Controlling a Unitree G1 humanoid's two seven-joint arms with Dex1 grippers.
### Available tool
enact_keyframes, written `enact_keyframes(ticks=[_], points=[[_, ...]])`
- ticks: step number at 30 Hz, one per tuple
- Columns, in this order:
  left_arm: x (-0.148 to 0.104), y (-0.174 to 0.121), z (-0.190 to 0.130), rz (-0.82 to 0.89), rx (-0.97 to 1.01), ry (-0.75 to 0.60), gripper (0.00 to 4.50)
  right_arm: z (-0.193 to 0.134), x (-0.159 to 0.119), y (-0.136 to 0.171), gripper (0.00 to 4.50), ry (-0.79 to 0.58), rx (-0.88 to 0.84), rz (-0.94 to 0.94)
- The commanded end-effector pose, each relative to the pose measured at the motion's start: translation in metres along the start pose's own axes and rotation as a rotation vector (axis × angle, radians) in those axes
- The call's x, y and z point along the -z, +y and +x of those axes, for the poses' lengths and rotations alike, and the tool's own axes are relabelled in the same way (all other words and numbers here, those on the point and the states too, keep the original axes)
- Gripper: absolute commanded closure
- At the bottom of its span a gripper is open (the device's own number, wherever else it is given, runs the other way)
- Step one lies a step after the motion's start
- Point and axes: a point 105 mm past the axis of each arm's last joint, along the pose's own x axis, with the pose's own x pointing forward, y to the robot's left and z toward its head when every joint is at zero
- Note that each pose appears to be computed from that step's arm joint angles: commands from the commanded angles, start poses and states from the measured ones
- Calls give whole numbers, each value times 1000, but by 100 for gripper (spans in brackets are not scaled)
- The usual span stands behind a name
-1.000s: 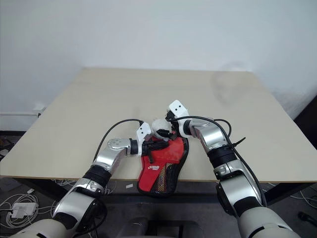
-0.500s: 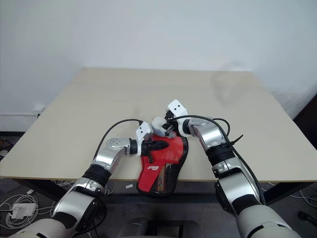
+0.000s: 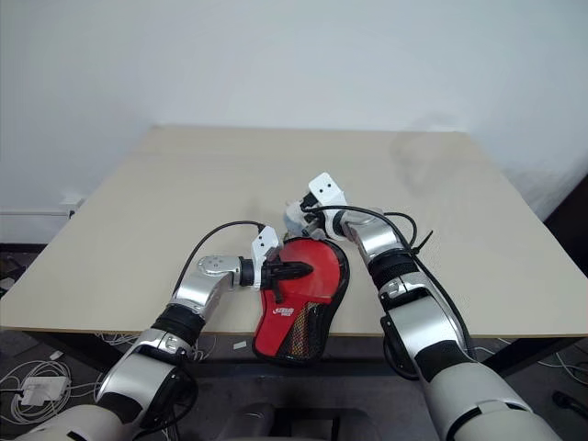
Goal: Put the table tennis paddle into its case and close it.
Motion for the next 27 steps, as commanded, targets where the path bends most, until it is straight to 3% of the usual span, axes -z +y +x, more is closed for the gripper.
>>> enact_keyframes(ticks=[1,14,23,27], points=[[18,-4,0,-41,17,61,450,-5,-24,-15,449,-65,81,-69],[19,-5,0,-42,20,68,450,-22,-3,-51,449,3,202,-129],[19,-6,1,-42,24,73,450,-55,26,-83,449,69,245,-138],[20,-6,2,-42,28,81,450,-86,41,-100,449,103,258,-140]])
